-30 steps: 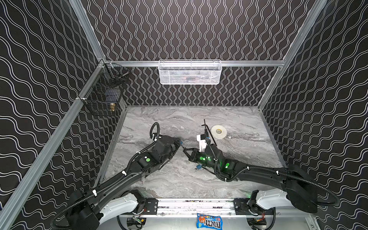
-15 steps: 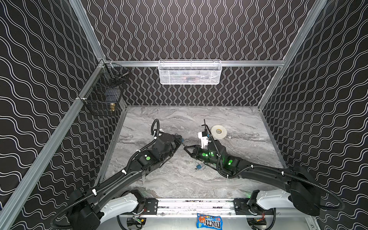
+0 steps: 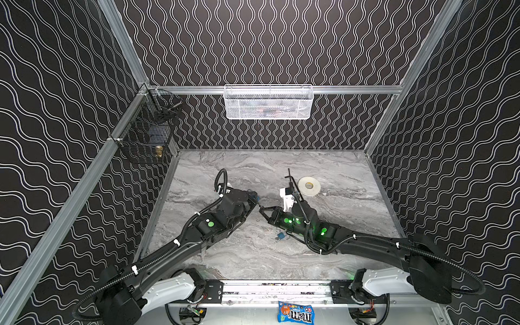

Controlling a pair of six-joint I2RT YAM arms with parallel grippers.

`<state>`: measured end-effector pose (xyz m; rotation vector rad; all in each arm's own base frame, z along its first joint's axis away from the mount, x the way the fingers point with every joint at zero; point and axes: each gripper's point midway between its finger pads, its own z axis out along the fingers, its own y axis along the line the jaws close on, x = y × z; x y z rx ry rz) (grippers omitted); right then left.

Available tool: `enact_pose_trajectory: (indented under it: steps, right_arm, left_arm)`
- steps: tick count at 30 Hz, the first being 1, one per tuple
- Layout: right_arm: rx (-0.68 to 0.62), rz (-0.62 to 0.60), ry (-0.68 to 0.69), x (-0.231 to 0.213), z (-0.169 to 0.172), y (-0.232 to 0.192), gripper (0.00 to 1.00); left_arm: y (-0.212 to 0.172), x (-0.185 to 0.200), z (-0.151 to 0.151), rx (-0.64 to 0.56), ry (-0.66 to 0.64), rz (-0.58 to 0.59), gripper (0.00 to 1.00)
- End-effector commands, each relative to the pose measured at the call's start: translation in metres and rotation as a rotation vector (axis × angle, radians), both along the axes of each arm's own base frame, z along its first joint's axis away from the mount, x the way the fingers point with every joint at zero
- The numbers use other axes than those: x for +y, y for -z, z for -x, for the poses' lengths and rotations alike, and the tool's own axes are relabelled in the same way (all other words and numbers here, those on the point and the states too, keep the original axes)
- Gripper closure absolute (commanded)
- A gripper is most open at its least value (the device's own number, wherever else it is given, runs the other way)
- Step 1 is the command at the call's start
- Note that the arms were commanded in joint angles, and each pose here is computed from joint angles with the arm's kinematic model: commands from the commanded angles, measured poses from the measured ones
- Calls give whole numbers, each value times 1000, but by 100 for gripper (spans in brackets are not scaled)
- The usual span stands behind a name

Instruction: Unlock with the key

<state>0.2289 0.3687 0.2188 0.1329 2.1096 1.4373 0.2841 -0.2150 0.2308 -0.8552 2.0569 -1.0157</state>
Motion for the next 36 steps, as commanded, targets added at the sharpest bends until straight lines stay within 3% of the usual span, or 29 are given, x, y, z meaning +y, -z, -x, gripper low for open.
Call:
enact_pose_trajectory:
  steps: [1, 9, 16, 36]
  right_arm:
    - [-59, -109, 4, 2, -2, -33, 100]
    - [7, -5, 38, -12, 2, -5, 100]
    - [-24, 38, 28, -15, 11, 3, 100]
    - [-120, 8, 23, -5, 5, -23, 100]
  left_arm:
    - [-8, -9, 4, 1, 37, 44, 100]
    - [-14, -4, 0, -13, -2, 43, 100]
    - [-24, 1, -3, -37, -31, 46, 100]
    - [-26, 2, -2, -46, -27, 51, 100]
